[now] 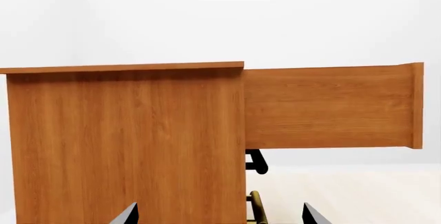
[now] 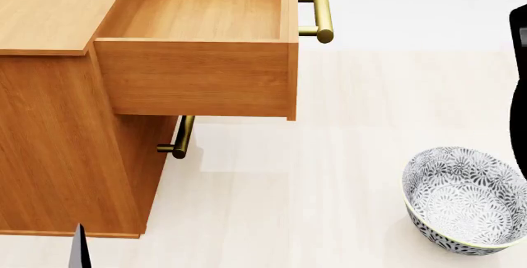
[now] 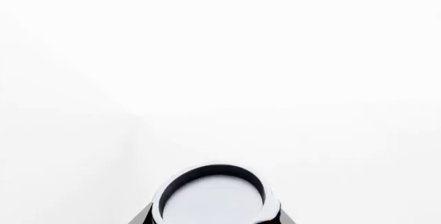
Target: Put the ketchup in the top drawer of the cabinet.
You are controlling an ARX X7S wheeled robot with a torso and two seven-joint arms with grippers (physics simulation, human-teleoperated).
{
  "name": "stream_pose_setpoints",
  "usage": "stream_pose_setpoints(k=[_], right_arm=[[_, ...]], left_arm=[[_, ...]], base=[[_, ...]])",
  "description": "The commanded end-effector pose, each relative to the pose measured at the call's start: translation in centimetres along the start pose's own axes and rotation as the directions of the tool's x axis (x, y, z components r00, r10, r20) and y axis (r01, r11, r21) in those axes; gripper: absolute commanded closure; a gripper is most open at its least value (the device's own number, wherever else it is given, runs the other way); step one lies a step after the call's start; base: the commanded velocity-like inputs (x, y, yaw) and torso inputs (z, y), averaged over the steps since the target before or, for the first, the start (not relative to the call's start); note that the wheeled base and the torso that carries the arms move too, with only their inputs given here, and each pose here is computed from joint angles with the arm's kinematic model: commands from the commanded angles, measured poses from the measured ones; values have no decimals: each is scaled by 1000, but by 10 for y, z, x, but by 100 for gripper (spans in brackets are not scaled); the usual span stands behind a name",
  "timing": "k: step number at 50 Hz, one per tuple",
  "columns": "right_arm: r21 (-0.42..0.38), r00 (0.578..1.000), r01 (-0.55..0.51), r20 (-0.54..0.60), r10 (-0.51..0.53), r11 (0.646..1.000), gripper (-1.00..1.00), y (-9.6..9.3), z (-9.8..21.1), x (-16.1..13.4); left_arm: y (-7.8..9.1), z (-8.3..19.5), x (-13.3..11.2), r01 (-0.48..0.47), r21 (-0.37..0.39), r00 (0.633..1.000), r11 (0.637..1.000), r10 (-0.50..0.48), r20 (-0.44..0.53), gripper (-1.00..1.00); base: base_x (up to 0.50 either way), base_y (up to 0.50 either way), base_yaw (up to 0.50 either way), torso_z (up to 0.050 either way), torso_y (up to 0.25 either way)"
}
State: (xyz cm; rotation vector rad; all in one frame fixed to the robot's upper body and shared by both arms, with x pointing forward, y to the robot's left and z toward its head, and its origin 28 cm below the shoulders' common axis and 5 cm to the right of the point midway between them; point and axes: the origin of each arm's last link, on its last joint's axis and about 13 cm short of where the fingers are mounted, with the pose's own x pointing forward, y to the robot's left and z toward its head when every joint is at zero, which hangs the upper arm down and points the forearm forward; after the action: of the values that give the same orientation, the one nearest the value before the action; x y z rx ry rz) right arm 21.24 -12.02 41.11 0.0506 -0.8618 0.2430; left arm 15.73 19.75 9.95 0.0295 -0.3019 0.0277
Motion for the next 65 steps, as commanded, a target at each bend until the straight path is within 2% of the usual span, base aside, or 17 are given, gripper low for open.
stream_pose_setpoints(k=[1, 10, 28, 54, 58, 60, 65], right_arm=[[-24, 999, -50, 12, 50, 998, 100, 13, 9, 44], [-15, 996, -89, -9, 89, 996, 100, 25, 10, 84], [-33, 984, -159, -92, 155, 987, 100, 43, -14, 134], [-92, 962, -227, -179, 208, 970, 100, 60, -55, 183], [-73, 958, -230, -195, 213, 970, 100, 59, -62, 185], [-97, 955, -233, -210, 209, 968, 100, 59, -66, 184], [-94, 946, -237, -248, 208, 967, 100, 56, -76, 182]], left_arm=[[0, 0, 1, 1, -5, 1000, 1000, -1, -3, -100], [0, -2, 1, 1, -8, 1000, 1000, -1, -7, -100], [-1, -4, 1, 2, -12, 1000, 1000, -3, -15, -100], [1, -5, 2, -6, -17, 1000, 1000, 5, -18, -100], [1, -5, 2, -5, -19, 1000, 1000, 5, -20, -100], [1, -5, 2, -5, -18, 1000, 1000, 5, -20, -100], [1, -6, 2, -3, -19, 1000, 1000, 3, -23, -100]], base=[[0, 0, 0, 0, 0], [0, 0, 0, 0, 0], [0, 0, 0, 0, 0], [0, 0, 0, 0, 0], [0, 0, 0, 0, 0], [0, 0, 0, 0, 0], [0, 0, 0, 0, 0]])
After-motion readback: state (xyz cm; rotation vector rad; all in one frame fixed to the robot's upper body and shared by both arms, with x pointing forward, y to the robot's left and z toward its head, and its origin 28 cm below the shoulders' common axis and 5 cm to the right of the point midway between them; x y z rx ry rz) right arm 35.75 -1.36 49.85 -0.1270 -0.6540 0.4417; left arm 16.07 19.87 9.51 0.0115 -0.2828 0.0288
